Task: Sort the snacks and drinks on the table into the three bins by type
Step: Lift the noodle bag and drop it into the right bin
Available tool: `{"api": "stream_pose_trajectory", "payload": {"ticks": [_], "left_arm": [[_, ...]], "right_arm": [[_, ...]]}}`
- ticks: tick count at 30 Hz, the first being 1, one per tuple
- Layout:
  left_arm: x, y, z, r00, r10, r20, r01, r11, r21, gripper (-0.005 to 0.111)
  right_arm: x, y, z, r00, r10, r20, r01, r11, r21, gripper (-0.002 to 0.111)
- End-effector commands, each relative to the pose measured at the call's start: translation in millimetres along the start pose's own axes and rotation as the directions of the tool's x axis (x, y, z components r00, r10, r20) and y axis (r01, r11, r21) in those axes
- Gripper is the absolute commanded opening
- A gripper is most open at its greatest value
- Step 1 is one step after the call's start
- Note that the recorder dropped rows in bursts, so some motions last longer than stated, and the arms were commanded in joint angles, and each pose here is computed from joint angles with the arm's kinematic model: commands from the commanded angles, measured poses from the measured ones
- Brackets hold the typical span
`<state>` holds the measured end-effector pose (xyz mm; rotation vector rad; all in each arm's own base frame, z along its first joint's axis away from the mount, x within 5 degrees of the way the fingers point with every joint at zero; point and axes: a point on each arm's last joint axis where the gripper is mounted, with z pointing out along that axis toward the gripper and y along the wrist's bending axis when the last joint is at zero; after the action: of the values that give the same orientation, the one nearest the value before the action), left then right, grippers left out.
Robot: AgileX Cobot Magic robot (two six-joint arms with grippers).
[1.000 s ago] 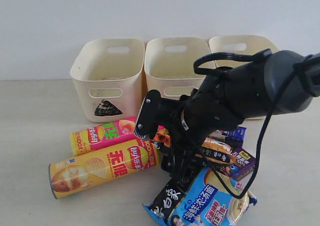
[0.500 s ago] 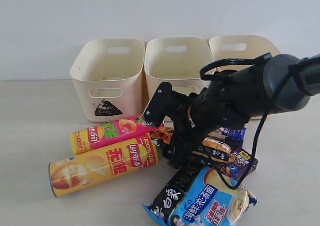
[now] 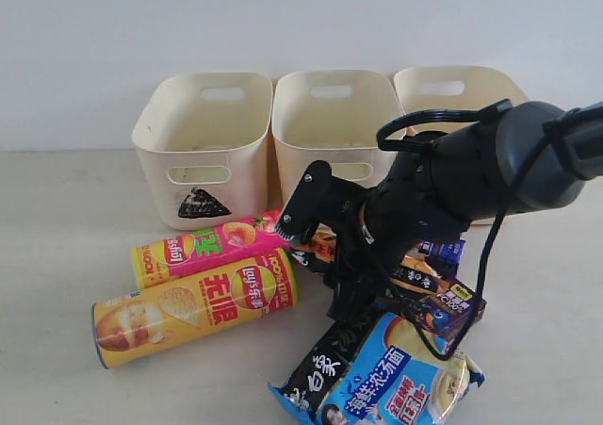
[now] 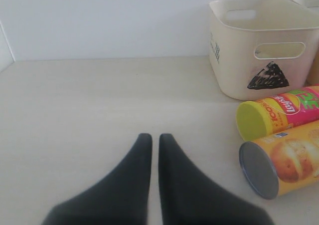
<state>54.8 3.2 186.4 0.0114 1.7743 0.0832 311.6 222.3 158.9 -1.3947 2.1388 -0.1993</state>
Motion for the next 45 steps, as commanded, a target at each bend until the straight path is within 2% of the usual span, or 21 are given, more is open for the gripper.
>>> {"api": "stream_pose_trajectory", "payload": {"ticks": [1, 3, 4, 9, 11, 16, 21, 24, 26, 29, 32, 37, 40, 45], "left_arm": [[-1, -0.1, 0, 1.0, -0.003, 0.01, 0.003, 1.0, 0.001, 0.004], [-1, -0.1, 0, 1.0, -0.003, 0.01, 0.003, 1.0, 0.001, 0.004], [-1, -0.1, 0, 1.0, -0.003, 0.01, 0.003, 1.0, 0.001, 0.004], [-1, -0.1, 0, 1.0, -0.003, 0.01, 0.003, 1.0, 0.001, 0.004], [-1, -0.1, 0, 1.0, -0.003, 0.01, 0.003, 1.0, 0.001, 0.004], [-1, -0.1, 0, 1.0, -0.003, 0.01, 0.003, 1.0, 0.001, 0.004], [-1, -0.1, 0, 1.0, -0.003, 0.01, 0.003, 1.0, 0.001, 0.004], [-1, -0.1, 0, 1.0, -0.003, 0.01, 0.003, 1.0, 0.001, 0.004], [-1, -0.1, 0, 1.0, -0.003, 0.01, 0.003, 1.0, 0.001, 0.004], [-1, -0.1, 0, 1.0, -0.003, 0.01, 0.003, 1.0, 0.001, 0.004], [-1, -0.1, 0, 1.0, -0.003, 0.01, 0.003, 1.0, 0.001, 0.004], [-1, -0.1, 0, 1.0, -0.003, 0.01, 0.003, 1.0, 0.001, 0.004], [-1, -0.1, 0, 1.0, -0.003, 0.01, 0.003, 1.0, 0.001, 0.004], [-2, -0.1, 0, 1.0, -0.003, 0.012, 0.003, 1.0, 0.001, 0.004]], "right_arm": [[3, -3, -1, 1.0, -0.006, -0.029, 0.007, 1.0, 0.006, 0.04], [3, -3, -1, 0.999, -0.006, -0.034, 0.007, 1.0, 0.006, 0.01], [3, -3, -1, 0.999, 0.005, -0.036, -0.005, 1.0, 0.006, 0.002], [7, -5, -6, 0.997, 0.007, -0.081, -0.006, 1.0, 0.012, 0.0], [5, -12, -24, 0.997, 0.035, -0.072, -0.033, 0.999, 0.034, 0.0], [-7, -35, -95, 0.991, 0.1, 0.094, -0.11, 0.987, 0.116, 0.0], [-5, -52, -151, 0.962, 0.153, 0.226, -0.196, 0.963, 0.184, 0.0], [16, -85, -177, 0.908, 0.282, 0.31, -0.362, 0.901, 0.24, 0.0], [26, -101, -179, 0.871, 0.343, 0.352, -0.442, 0.86, 0.254, 0.0], [41, -127, -180, 0.778, 0.436, 0.453, -0.58, 0.776, 0.249, 0.0], [53, -157, -179, 0.608, 0.484, 0.629, -0.715, 0.678, 0.17, 0.0], [71, -189, -155, 0.405, 0.518, 0.754, -0.809, 0.587, 0.031, 0.0], [82, -209, -126, 0.376, 0.563, 0.736, -0.841, 0.541, 0.016, 0.0], [80, -228, -80, 0.4, 0.595, 0.697, -0.843, 0.538, 0.024, 0.0]]}}
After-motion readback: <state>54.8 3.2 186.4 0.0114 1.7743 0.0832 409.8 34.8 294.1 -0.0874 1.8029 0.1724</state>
